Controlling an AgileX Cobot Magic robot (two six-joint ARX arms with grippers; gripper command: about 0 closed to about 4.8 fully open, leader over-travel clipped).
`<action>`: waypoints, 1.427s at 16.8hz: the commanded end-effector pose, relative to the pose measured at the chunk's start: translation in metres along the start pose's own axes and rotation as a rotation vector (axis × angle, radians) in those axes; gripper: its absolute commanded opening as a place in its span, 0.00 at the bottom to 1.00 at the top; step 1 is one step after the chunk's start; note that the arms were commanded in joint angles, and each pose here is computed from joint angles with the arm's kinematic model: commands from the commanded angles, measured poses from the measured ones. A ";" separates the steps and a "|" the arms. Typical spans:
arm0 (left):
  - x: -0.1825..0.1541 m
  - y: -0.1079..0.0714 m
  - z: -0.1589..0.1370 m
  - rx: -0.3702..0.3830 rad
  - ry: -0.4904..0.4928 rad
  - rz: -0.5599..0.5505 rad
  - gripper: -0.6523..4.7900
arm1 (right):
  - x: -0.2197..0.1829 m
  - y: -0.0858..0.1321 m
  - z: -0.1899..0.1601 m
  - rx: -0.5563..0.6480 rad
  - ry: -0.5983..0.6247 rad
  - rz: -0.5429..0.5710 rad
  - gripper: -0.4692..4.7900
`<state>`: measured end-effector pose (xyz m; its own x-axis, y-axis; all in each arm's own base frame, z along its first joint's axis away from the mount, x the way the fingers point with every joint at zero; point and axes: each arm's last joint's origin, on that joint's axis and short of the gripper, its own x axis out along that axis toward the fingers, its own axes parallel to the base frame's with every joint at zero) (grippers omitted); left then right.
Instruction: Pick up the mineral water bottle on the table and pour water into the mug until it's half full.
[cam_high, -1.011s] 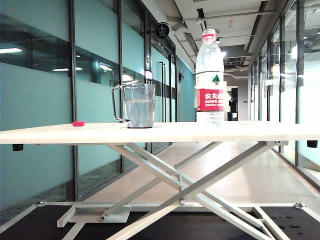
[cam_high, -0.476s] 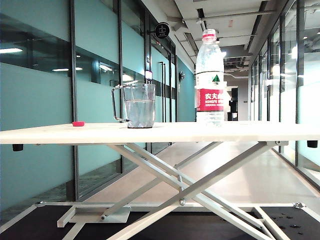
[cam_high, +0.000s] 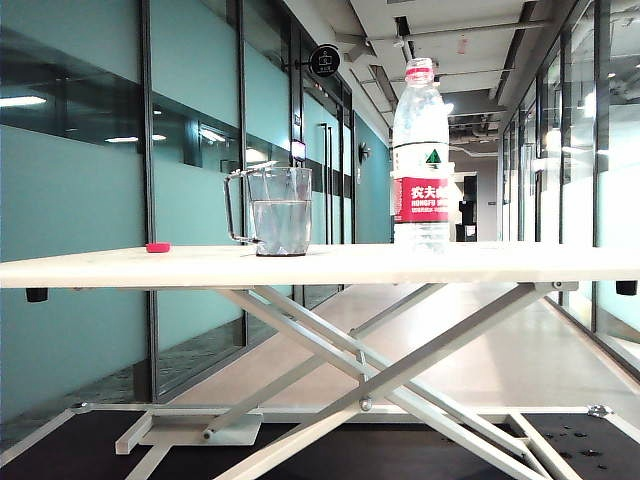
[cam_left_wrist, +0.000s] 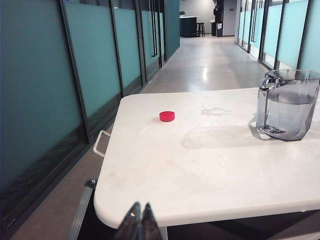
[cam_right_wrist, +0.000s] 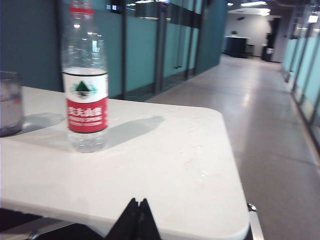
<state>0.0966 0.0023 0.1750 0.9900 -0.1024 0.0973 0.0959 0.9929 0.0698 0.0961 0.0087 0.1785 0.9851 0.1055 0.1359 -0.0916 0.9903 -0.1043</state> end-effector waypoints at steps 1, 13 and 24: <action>0.000 0.000 0.001 0.001 -0.009 0.000 0.11 | 0.000 -0.001 0.001 0.002 -0.016 0.003 0.08; 0.000 0.000 0.000 -0.002 0.009 0.000 0.11 | 0.000 -0.001 0.001 0.002 -0.022 0.005 0.08; 0.000 0.000 0.000 -0.002 0.009 0.000 0.11 | 0.000 -0.001 0.001 0.002 -0.022 0.005 0.08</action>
<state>0.0968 0.0023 0.1731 0.9917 -0.1023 0.0778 0.0972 0.9930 0.0663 0.0960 0.0077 0.1792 0.9841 0.1059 0.1426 -0.0913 0.9903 -0.1051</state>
